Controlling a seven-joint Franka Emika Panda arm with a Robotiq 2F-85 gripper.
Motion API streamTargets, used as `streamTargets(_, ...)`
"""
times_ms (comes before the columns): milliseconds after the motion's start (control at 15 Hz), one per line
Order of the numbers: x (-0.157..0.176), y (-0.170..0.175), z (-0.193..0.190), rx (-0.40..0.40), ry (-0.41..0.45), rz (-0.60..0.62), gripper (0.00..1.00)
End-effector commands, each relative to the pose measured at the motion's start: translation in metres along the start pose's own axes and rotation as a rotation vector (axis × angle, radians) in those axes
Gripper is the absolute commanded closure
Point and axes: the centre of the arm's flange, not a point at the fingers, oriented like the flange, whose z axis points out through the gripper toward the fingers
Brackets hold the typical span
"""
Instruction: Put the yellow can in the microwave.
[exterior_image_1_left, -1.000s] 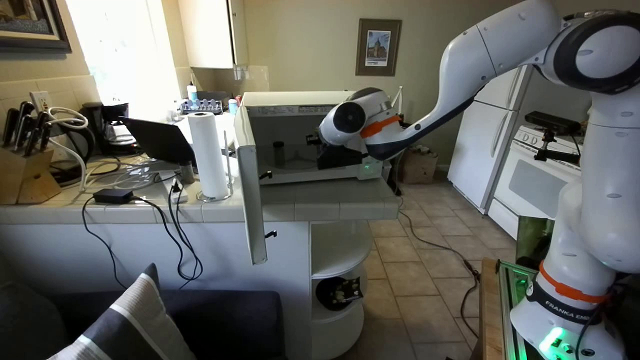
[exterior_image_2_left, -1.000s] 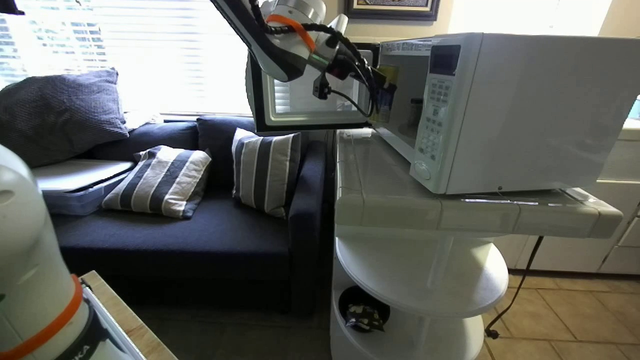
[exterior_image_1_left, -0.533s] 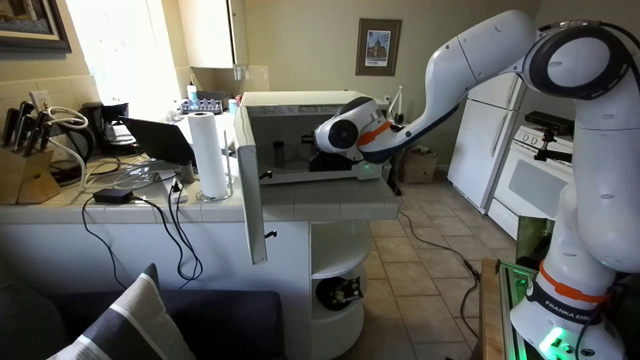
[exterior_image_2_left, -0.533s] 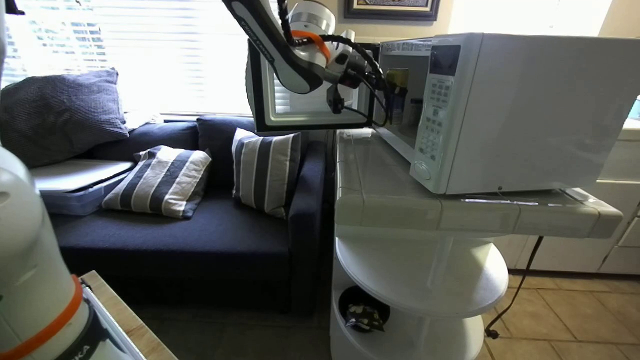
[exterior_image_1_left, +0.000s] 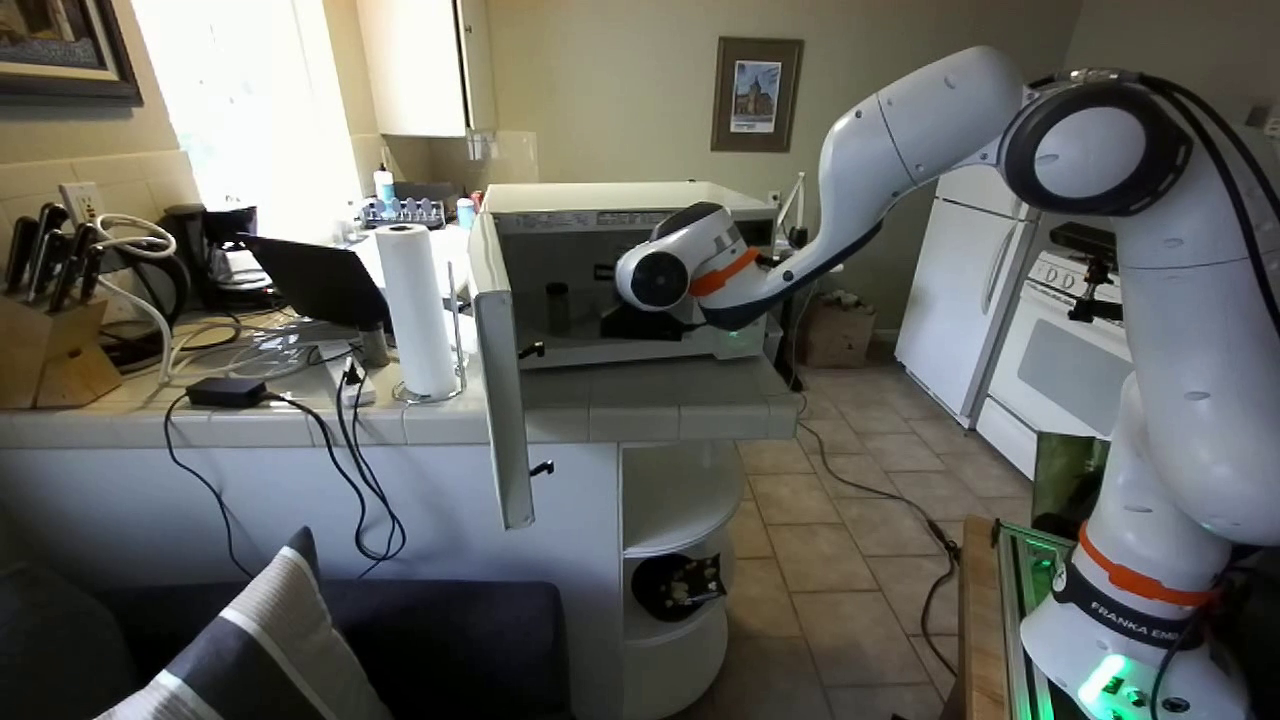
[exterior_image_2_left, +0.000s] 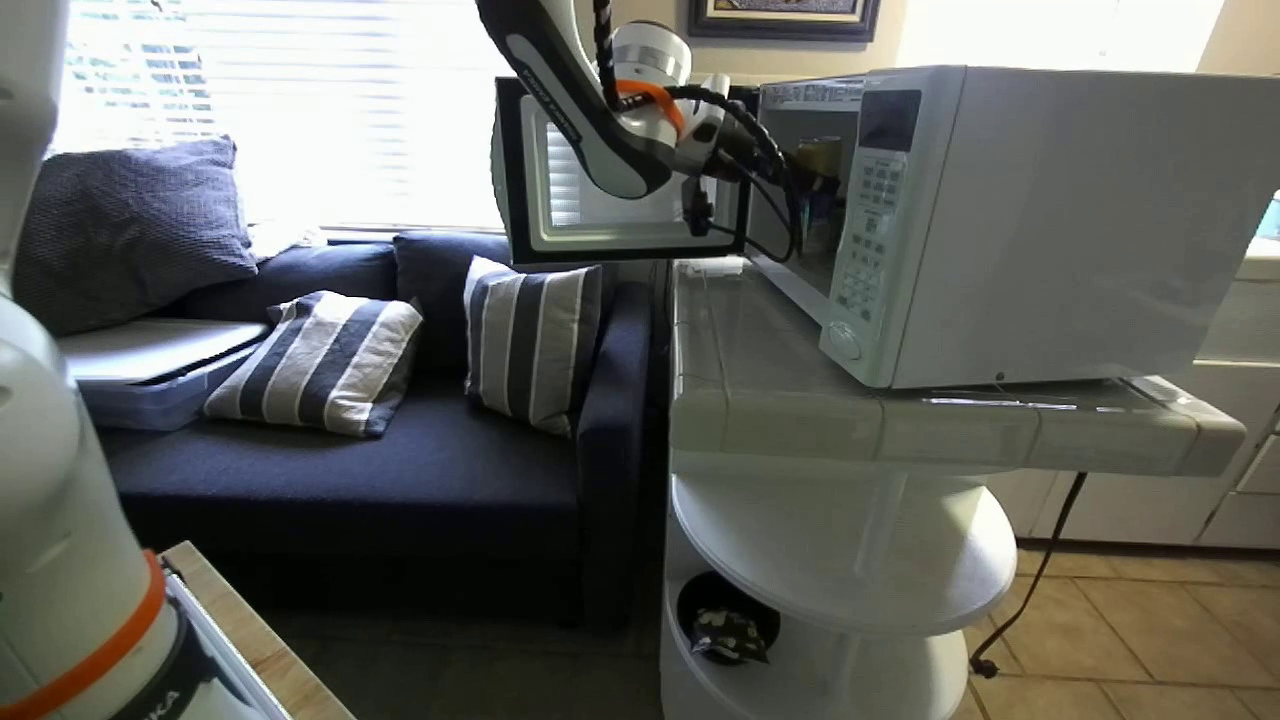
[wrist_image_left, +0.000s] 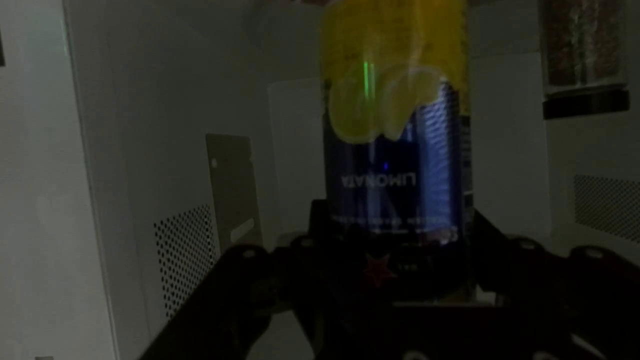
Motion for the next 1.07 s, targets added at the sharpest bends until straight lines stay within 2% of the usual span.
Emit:
streamTargets(0, 0.002, -0.009, 0.024, -0.040, 0.057, 0.050, 0.62)
streamTargets(533, -0.006, -0.028, 0.052, -0.049, 0.071, 0.061, 0.62)
streamTargets(1000, -0.018, -0.047, 0.059, -0.044, 0.066, 0.073, 0.62)
